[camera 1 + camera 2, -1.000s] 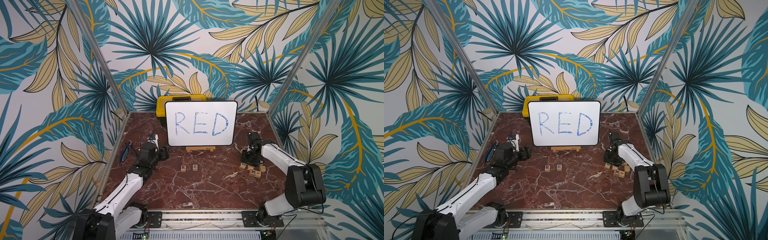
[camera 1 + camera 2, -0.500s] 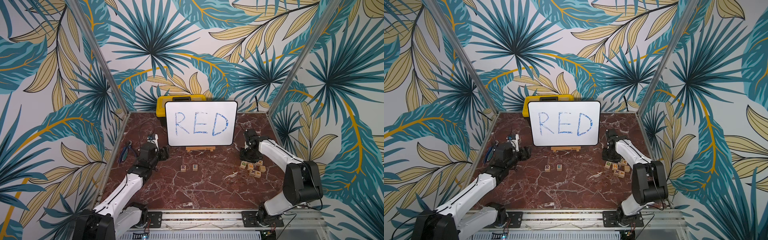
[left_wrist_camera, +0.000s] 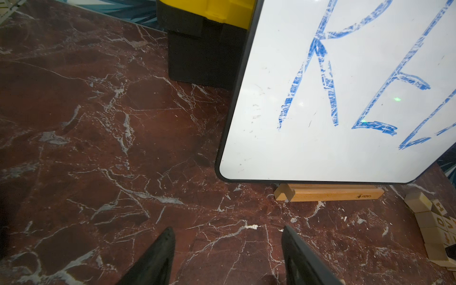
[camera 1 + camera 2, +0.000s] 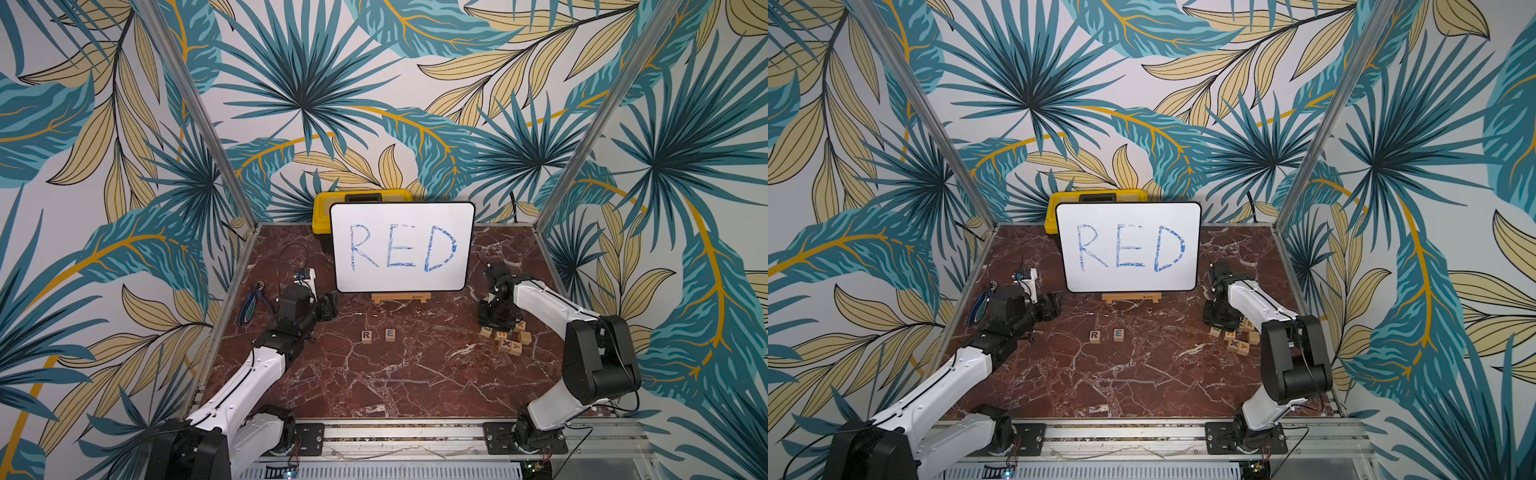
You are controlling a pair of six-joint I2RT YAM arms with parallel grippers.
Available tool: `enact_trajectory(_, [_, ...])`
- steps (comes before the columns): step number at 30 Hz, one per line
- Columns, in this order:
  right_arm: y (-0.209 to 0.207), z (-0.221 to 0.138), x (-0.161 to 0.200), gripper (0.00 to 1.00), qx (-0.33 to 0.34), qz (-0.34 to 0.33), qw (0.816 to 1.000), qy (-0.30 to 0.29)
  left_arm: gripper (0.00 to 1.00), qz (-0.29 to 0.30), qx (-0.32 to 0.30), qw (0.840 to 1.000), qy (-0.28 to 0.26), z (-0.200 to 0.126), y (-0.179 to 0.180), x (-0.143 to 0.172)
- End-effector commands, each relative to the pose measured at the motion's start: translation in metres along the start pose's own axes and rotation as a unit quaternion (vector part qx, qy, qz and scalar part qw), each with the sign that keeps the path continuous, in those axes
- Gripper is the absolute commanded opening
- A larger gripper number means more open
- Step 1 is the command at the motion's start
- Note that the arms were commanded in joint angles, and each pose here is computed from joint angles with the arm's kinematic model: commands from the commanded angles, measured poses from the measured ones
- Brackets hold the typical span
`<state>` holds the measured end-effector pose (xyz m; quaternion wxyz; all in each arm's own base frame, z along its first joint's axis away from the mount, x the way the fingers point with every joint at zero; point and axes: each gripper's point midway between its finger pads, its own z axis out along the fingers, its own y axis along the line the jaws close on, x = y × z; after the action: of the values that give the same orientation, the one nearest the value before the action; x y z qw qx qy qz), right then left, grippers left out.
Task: Assemble the uppercase word "red" with letter blocks
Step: Pick up the letter block from the center of the board.
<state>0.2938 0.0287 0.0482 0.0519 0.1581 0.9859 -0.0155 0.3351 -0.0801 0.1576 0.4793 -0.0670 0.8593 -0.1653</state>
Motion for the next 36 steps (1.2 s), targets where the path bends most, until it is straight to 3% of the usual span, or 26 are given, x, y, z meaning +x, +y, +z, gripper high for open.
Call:
enact_trajectory(1, [-0.003, 0.012, 0.008, 0.47, 0.013, 0.008, 1.0, 0.019, 0.69, -0.001, 0.0, 1.0, -0.008, -0.002, 0.002, -0.001])
enact_trajectory(10, [0.002, 0.018, -0.001, 0.47, 0.016, 0.002, 1.0, 0.021, 0.69, -0.002, -0.003, 1.0, -0.012, -0.005, 0.005, -0.002])
enact_trajectory(20, [0.009, 0.016, 0.011, 0.28, 0.009, -0.02, 0.999, 0.028, 0.69, -0.001, -0.005, 1.0, -0.011, -0.004, 0.005, 0.0])
enact_trajectory(25, [0.015, -0.004, 0.016, 0.26, 0.021, -0.053, 0.998, 0.009, 0.69, -0.002, -0.002, 1.0, -0.008, -0.003, 0.004, 0.001])
enact_trajectory(30, [0.054, -0.02, 0.027, 0.26, -0.019, -0.114, 0.993, 0.002, 0.69, -0.002, -0.002, 1.0, -0.01, -0.004, 0.004, 0.001])
enact_trajectory(36, [0.099, -0.024, 0.037, 0.26, -0.022, -0.169, 0.985, -0.007, 0.69, -0.001, -0.009, 1.0, -0.011, -0.005, 0.008, 0.002])
